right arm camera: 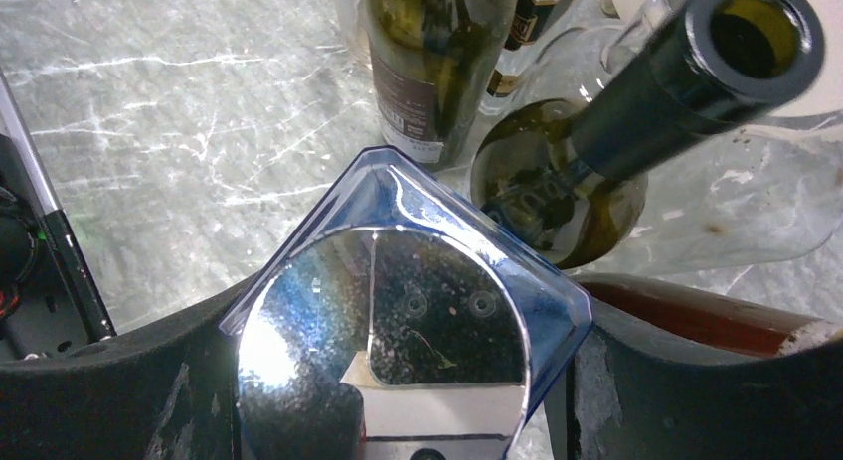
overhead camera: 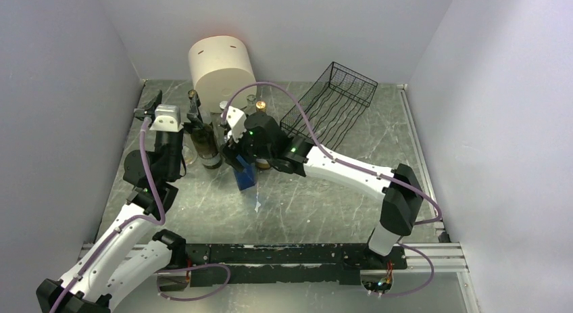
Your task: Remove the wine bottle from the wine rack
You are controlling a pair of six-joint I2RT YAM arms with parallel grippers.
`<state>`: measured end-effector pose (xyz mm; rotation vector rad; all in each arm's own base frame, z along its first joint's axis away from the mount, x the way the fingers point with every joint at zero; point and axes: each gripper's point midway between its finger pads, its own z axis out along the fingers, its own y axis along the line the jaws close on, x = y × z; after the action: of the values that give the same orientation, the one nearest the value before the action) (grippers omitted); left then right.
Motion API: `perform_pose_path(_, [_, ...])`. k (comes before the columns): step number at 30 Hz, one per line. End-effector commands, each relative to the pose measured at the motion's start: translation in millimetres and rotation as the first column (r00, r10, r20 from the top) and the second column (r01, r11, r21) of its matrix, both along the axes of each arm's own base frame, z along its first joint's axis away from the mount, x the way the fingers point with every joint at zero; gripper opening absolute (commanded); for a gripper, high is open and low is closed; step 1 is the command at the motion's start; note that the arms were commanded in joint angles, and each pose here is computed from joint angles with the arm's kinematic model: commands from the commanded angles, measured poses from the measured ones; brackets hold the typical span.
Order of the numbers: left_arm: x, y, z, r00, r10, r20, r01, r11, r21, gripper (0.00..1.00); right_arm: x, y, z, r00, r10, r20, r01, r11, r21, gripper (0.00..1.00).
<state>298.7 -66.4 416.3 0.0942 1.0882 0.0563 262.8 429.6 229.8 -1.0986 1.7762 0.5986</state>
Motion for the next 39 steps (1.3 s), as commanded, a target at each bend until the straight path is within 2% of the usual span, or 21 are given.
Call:
perform_pose_path(1, [-7, 2, 12, 0.999, -0.006, 0.041, 0.007, 0.999, -0.034, 0.83, 3, 20, 60, 0.991, -0.007, 0.134, -0.009, 0.993, 0.120, 0.00])
perform_pose_path(3, [-7, 3, 13, 0.999, -0.006, 0.043, 0.008, 0.999, -0.034, 0.83, 2, 21, 55, 0.991, -0.010, 0.132, -0.005, 0.994, 0.111, 0.02])
perform_pose_path(5, [-7, 3, 13, 0.999, -0.005, 0.043, 0.006, 0.999, -0.034, 0.83, 2, 21, 52, 0.992, -0.014, 0.124, 0.000, 0.994, 0.112, 0.11])
perform_pose_path(11, [-6, 2, 11, 0.999, -0.003, 0.038, 0.004, 1.000, -0.029, 0.83, 0, 18, 48, 0.994, -0.031, 0.103, 0.017, 0.991, 0.136, 0.59])
perform_pose_path(17, [-4, 2, 11, 0.999, -0.004, 0.032, 0.005, 1.000, -0.030, 0.85, 9, 7, 63, 0.986, -0.116, 0.120, 0.097, 0.984, 0.152, 0.91])
perform_pose_path(19, [-3, 1, 10, 1.000, -0.006, 0.028, 0.007, 1.000, -0.027, 0.84, 9, 5, 75, 0.984, -0.119, 0.134, 0.097, 0.982, 0.162, 0.98])
perform_pose_path(26, [-2, 1, 8, 1.000, 0.003, 0.024, -0.003, 1.000, -0.019, 0.84, 1, -5, 111, 0.980, -0.107, 0.170, 0.070, 0.975, 0.212, 1.00])
perform_pose_path(31, [0, -1, 6, 1.000, -0.005, 0.016, 0.005, 1.000, -0.023, 0.87, -2, -39, 154, 0.954, -0.185, 0.235, 0.115, 0.952, 0.283, 1.00])
perform_pose_path(36, [6, 1, 4, 1.000, 0.014, -0.007, -0.014, 0.999, -0.034, 0.95, 22, -96, 179, 0.860, -0.420, 0.290, 0.313, 0.883, 0.351, 1.00])
perform_pose_path(39, [10, 4, 1, 0.999, 0.037, -0.022, -0.038, 0.999, -0.022, 0.96, 54, -148, 183, 0.775, -0.590, 0.227, 0.486, 0.785, 0.385, 1.00])
